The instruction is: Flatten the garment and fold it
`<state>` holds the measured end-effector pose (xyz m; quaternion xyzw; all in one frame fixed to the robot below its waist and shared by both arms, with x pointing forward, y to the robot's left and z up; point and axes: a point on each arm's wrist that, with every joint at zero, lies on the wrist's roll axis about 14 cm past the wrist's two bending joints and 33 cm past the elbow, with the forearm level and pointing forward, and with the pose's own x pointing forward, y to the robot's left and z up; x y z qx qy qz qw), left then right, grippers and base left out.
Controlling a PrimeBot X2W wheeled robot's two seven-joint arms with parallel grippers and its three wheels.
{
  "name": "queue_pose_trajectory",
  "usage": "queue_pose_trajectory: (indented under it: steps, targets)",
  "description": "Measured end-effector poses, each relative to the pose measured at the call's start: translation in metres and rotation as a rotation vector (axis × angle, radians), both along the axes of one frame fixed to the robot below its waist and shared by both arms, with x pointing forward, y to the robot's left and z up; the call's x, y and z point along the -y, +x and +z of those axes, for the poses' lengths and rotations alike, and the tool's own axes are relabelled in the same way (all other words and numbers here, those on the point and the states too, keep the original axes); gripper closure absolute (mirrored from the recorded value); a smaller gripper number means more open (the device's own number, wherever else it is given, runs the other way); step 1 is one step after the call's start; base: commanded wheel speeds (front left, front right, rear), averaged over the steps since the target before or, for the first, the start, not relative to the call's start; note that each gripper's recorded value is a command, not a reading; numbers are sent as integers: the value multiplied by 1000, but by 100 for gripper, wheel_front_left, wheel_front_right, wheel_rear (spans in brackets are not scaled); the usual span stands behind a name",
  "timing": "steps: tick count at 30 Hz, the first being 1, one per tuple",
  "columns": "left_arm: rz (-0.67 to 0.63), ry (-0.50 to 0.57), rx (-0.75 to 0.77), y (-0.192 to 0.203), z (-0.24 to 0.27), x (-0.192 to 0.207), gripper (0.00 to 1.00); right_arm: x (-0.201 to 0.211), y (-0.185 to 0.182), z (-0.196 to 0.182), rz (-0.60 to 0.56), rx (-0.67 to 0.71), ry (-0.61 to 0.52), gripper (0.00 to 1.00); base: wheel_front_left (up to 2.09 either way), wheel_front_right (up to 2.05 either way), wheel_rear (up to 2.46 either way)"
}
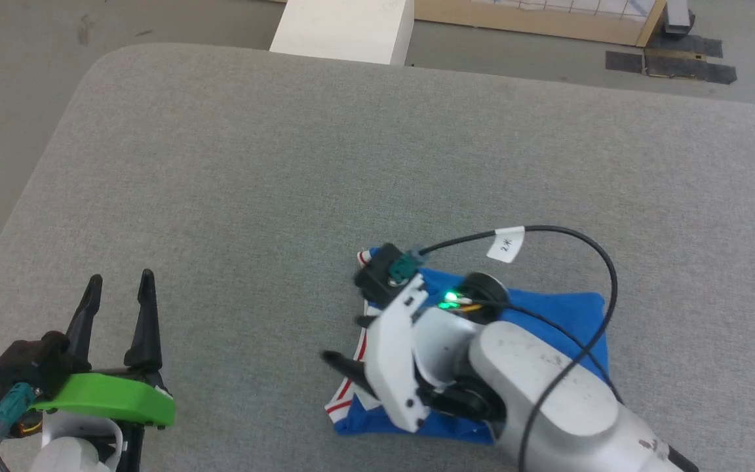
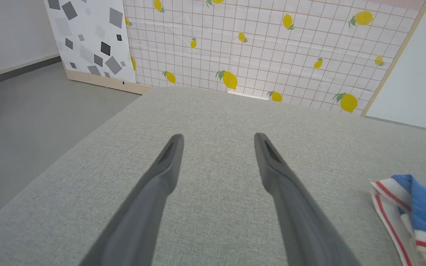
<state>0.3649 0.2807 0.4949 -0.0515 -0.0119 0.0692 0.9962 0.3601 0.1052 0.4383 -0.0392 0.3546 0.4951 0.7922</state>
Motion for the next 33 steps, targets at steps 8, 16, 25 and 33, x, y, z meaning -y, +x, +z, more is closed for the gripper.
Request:
queue_pose_trajectory:
  steps: [8,16,25,33]
  targets:
    - [-27,1,44,6,14,8,0,-19,11,61,-5,147,195,0,0,0,0]
    - [-62,9,97,12,31,21,0,96,83,74,-406,308,127,0,0,0,0]
    - [-109,3,105,21,32,37,0,225,39,-4,-708,106,-169,0,0,0,0]
    - [-106,1,84,21,25,36,0,214,-4,-48,-675,-84,-255,0,0,0,0]
